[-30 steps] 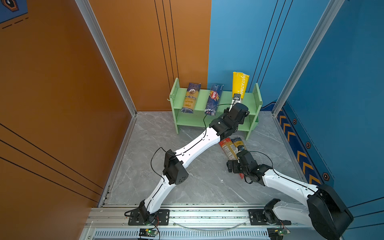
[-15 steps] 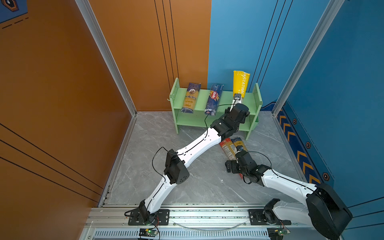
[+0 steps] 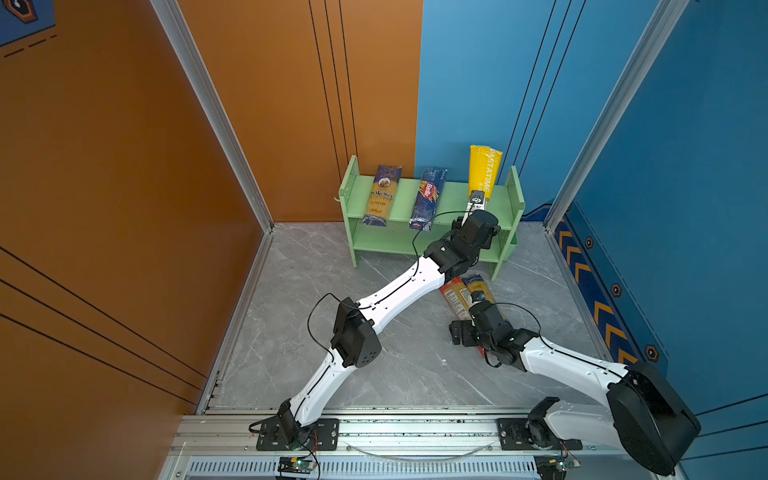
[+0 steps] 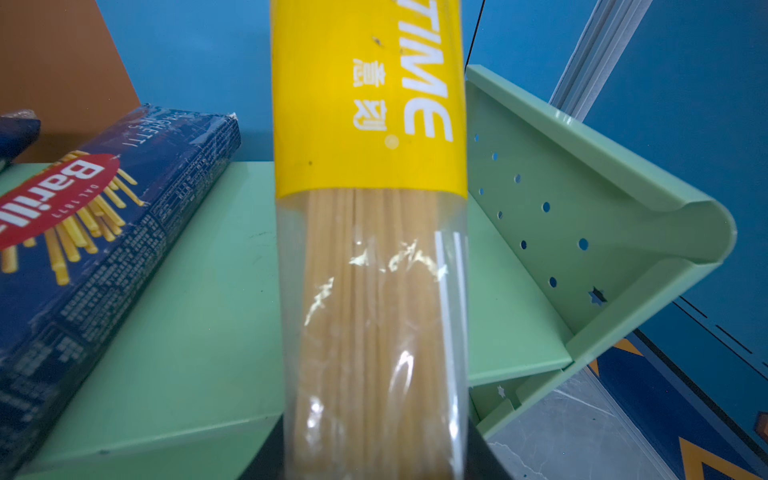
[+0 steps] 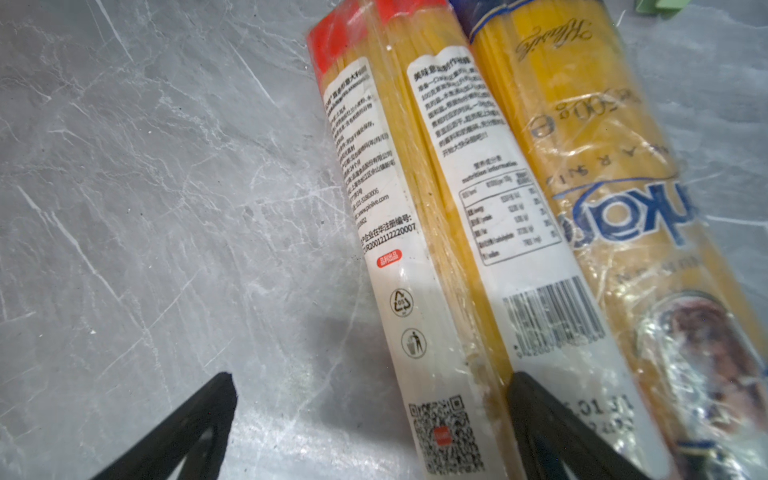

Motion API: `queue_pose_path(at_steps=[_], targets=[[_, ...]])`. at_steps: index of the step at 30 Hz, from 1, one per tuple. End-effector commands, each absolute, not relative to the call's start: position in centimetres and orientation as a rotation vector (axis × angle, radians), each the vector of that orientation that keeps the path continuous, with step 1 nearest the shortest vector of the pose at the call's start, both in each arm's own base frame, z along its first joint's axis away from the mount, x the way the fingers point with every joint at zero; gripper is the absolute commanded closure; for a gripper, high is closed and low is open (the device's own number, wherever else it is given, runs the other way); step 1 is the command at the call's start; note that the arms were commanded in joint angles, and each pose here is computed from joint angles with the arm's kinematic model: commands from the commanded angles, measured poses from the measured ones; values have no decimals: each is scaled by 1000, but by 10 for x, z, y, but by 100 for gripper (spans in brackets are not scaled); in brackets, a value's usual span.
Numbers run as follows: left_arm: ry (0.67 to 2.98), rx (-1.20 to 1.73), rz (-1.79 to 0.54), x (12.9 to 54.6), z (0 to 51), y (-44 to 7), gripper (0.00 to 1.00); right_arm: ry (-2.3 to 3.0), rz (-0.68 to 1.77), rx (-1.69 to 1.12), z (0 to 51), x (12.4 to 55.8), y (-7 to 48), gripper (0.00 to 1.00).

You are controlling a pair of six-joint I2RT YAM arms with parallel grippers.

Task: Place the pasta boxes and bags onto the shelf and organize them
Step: 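Carry the upright Pastatime bag over the top tier beside the Barilla box, then lower the Pastatime bag onto the top tier with the left gripper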

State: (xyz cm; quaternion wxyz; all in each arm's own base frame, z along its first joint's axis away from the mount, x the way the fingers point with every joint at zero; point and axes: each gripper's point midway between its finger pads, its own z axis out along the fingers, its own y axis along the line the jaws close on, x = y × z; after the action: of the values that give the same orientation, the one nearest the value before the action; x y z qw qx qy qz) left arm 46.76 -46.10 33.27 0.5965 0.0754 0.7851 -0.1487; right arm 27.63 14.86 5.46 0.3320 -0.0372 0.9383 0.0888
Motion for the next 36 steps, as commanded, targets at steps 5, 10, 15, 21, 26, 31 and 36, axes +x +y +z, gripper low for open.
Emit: queue_pose_path(at_steps=[5,10,15,21,26,31,36], targets=[[1614,46,-478,475,413,-448,100,2486,253,-102,46,271,154,0],[1615,47,-479,478,411,-447,100,2482,257,-104,47,273,155,0],[1616,46,-481,480,410,-447,92,2489,253,-111,44,273,155,0],[1618,54,-493,481,407,-450,89,2488,255,-115,45,274,156,0],[1620,54,-498,483,405,-451,86,2486,255,-117,45,275,156,0],[1624,59,-509,484,402,-453,83,2488,261,-120,45,274,157,0],[1623,62,-513,483,402,-454,83,2488,261,-119,46,274,157,0]])
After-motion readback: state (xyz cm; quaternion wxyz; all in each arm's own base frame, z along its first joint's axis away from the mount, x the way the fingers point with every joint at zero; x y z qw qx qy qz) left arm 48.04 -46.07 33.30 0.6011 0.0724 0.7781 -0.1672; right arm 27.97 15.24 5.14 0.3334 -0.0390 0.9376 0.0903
